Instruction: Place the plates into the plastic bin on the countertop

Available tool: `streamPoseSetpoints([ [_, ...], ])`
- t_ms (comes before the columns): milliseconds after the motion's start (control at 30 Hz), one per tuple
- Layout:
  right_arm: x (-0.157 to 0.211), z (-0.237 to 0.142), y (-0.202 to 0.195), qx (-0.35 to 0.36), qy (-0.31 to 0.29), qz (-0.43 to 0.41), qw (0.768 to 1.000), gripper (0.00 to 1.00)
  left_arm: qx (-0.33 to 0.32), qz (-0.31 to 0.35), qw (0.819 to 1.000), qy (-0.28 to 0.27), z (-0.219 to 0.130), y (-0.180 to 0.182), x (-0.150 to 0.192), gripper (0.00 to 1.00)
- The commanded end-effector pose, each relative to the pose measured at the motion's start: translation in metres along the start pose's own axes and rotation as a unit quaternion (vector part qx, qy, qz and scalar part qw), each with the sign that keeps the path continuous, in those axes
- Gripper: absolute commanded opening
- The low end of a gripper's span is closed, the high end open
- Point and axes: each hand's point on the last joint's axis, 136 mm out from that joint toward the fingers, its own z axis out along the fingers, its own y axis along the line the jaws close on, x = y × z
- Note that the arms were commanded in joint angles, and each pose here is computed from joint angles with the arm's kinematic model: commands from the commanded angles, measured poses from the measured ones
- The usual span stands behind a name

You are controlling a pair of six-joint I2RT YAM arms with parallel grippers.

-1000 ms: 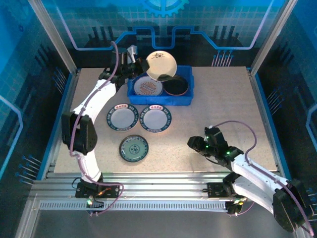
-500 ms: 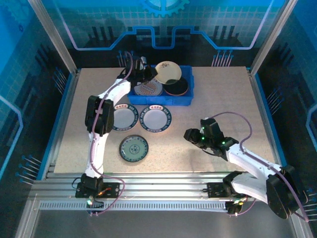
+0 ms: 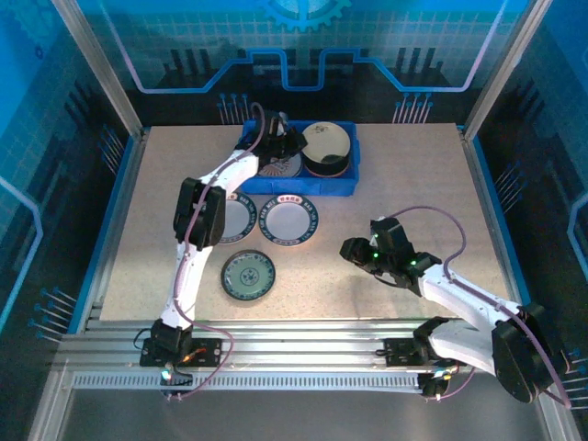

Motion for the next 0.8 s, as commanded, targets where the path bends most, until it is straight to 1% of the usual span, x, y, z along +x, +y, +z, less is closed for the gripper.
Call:
streamPoseSetpoints([
  [0, -0.004, -0.005, 0.001, -0.001, -0.003, -0.005, 1.000, 0.48, -0.017, 0.026, 0.999, -0.009, 0.003, -0.001, -0.004, 0.00],
  [233, -0.002, -0.003, -0.003, -0.001, -0.001, 0.000, 1.000, 0.48, -0.045, 0.024, 0.999, -0.002, 0.009, 0.015, 0.002, 0.00],
  [567, -0.001, 0.001, -0.004, -0.002, 0.004, 0.002, 1.000, 0.48, -0.052, 0.015, 0.999, 0.006, 0.018, 0.025, 0.008, 0.00],
  [667, 0.000, 0.003, -0.004, -0.002, 0.006, 0.005, 1.000, 0.48, -0.064, 0.015, 0.998, 0.009, 0.020, 0.031, 0.011, 0.00],
  [767, 0.000, 0.005, -0.003, -0.003, 0.009, 0.006, 1.000, 0.48, -0.076, 0.021, 0.997, 0.009, 0.021, 0.036, 0.012, 0.13],
])
